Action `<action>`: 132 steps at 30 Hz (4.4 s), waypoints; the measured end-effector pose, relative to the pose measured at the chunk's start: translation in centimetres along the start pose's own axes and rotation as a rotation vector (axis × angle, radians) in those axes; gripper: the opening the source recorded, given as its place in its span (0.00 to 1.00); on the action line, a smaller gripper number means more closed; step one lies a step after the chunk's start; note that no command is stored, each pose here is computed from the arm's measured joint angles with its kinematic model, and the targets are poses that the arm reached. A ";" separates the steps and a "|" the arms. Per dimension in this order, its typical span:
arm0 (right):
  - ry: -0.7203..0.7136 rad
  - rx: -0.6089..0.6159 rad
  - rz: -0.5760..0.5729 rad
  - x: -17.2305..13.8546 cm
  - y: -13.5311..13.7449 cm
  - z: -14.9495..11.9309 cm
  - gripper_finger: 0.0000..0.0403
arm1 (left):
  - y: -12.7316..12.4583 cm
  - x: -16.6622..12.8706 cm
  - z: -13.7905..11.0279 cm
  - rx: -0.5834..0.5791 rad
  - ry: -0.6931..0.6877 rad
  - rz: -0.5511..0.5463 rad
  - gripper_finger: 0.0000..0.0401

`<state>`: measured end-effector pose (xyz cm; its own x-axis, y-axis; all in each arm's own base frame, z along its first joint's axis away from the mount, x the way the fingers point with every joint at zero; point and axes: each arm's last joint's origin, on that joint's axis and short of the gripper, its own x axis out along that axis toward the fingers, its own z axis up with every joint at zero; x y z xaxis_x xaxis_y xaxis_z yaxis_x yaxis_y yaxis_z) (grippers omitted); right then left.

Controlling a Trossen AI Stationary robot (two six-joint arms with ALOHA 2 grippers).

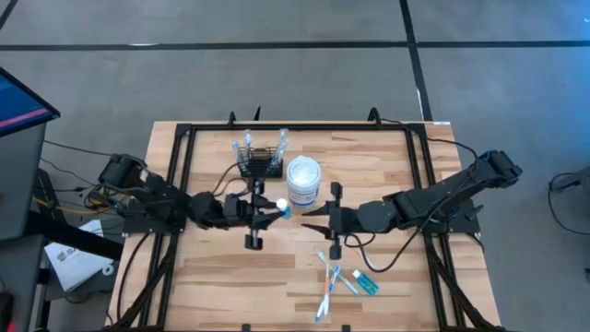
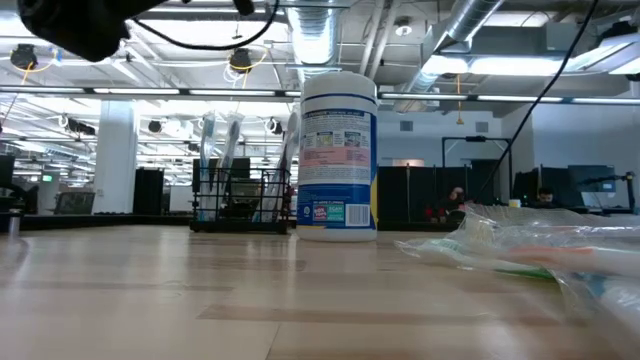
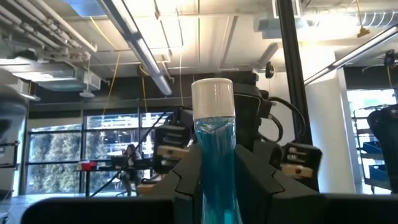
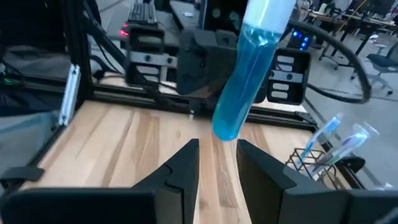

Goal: Pick & Place toothbrushing station
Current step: Put the top blue mouthwash into the mesh organizer

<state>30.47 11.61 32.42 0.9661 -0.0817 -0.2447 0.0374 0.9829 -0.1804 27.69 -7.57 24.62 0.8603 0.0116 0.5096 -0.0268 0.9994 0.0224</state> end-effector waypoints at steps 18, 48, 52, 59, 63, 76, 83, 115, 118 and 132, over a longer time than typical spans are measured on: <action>-0.030 0.002 -0.026 0.6 -0.7 0.2 0.24 | -0.5 1.7 -1.0 0.019 -0.007 -0.002 0.14; -0.067 0.013 -0.020 2.3 -1.4 -0.1 0.08 | -0.4 1.6 -0.9 0.025 -0.012 -0.001 0.15; -0.066 0.011 -0.020 2.3 -1.4 -0.1 0.06 | -0.4 1.6 -1.0 0.026 -0.009 -0.003 0.19; -0.048 0.004 -0.018 2.4 -1.4 -0.3 0.06 | -0.4 1.6 -1.1 0.025 0.003 -0.001 0.26; -0.035 -0.002 -0.017 2.4 -1.3 -0.5 0.03 | -0.3 1.2 -1.2 0.027 0.018 0.006 0.26; -0.029 -0.005 -0.018 2.4 -1.4 -0.5 0.01 | 0.4 -0.3 0.4 0.025 0.016 0.009 0.27; -0.016 0.004 0.010 2.5 -1.5 -0.7 0.01 | 0.4 -0.3 0.5 0.020 0.003 -0.001 0.23; -0.078 0.038 0.070 3.0 -2.5 -0.2 0.38 | -0.2 1.4 -0.2 0.024 -0.019 -0.046 0.14; -0.082 0.039 0.070 3.0 -2.5 -0.2 0.38 | -0.1 1.5 -0.1 0.025 -0.025 -0.052 0.14; -0.077 0.029 0.092 3.0 -2.4 -0.3 0.33 | -0.4 2.9 -1.3 0.033 -0.020 -0.067 0.14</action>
<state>33.22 8.95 31.88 0.9826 0.0213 -0.1846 -0.0463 0.9901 -0.1322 30.85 -7.93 24.96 0.8503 -0.0559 0.5233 0.0131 0.9963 0.0851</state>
